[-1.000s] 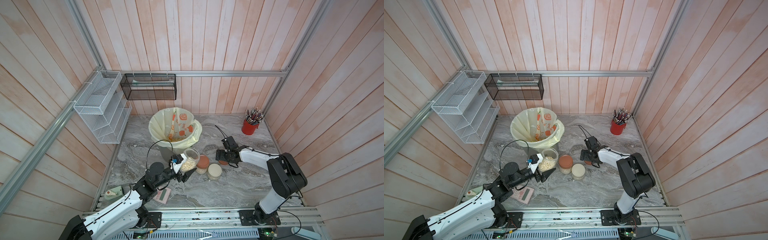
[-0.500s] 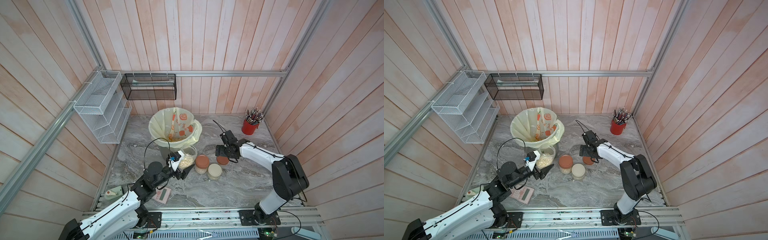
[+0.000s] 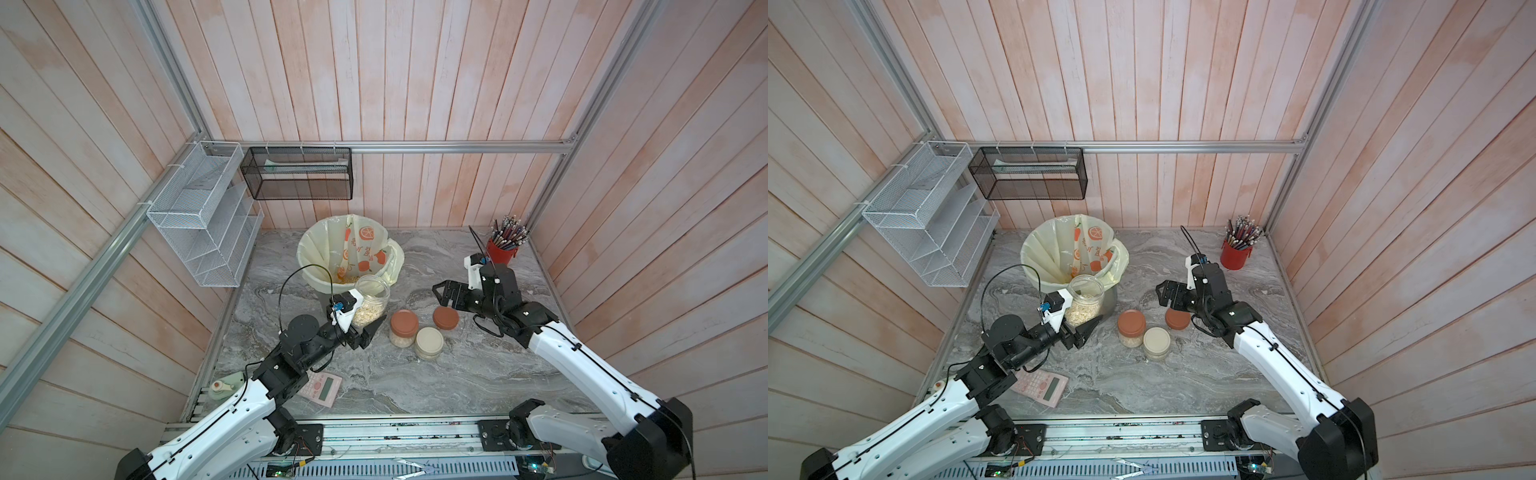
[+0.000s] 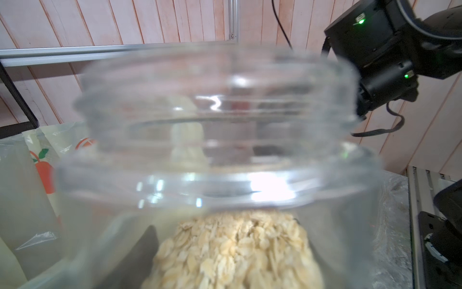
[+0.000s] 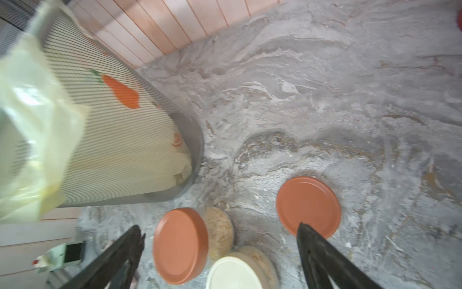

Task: Empty expired oatmeal from jars
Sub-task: Place the lid at the center of the board, then pour the expired oatmeal into the trash bin.

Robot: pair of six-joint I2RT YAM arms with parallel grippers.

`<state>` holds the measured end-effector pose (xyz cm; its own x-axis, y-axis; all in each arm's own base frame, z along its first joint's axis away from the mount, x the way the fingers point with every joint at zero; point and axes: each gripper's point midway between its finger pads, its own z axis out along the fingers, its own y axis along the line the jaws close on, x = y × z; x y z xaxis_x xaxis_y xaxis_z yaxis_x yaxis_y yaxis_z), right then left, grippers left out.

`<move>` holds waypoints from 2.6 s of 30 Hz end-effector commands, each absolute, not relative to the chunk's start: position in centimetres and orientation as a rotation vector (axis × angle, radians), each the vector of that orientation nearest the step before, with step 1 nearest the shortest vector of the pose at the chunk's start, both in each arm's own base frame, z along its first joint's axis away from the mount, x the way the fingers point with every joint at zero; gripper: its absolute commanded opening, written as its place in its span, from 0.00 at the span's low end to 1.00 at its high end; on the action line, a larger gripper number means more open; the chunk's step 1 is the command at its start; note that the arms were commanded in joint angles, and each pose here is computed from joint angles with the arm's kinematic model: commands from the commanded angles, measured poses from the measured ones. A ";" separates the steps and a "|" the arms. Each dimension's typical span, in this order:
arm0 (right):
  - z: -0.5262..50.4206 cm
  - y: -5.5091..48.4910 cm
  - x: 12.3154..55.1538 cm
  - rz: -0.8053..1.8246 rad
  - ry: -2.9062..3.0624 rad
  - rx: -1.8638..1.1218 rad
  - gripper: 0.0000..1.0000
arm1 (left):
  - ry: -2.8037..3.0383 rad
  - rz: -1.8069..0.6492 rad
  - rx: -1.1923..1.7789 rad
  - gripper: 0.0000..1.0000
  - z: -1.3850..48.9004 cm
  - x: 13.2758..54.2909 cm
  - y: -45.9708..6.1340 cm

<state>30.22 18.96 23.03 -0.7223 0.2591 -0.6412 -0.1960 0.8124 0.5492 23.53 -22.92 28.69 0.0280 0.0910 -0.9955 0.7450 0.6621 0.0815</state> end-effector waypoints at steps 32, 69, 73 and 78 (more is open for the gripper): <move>40.3 34.2 20.6 1.234 1.681 -0.582 0.98 | 1.340 -0.583 0.654 0.03 37.2 23.8 -21.4; 38.9 42.2 23.2 1.318 1.664 -0.683 0.95 | 1.302 -0.604 0.680 0.03 37.9 24.9 -21.8; 38.7 42.6 23.2 1.330 1.668 -0.688 0.92 | 1.297 -0.608 0.674 0.04 37.9 24.9 -21.7; 38.7 42.7 23.5 1.347 1.664 -0.667 0.69 | 1.293 -0.604 0.668 0.16 37.9 25.0 -21.6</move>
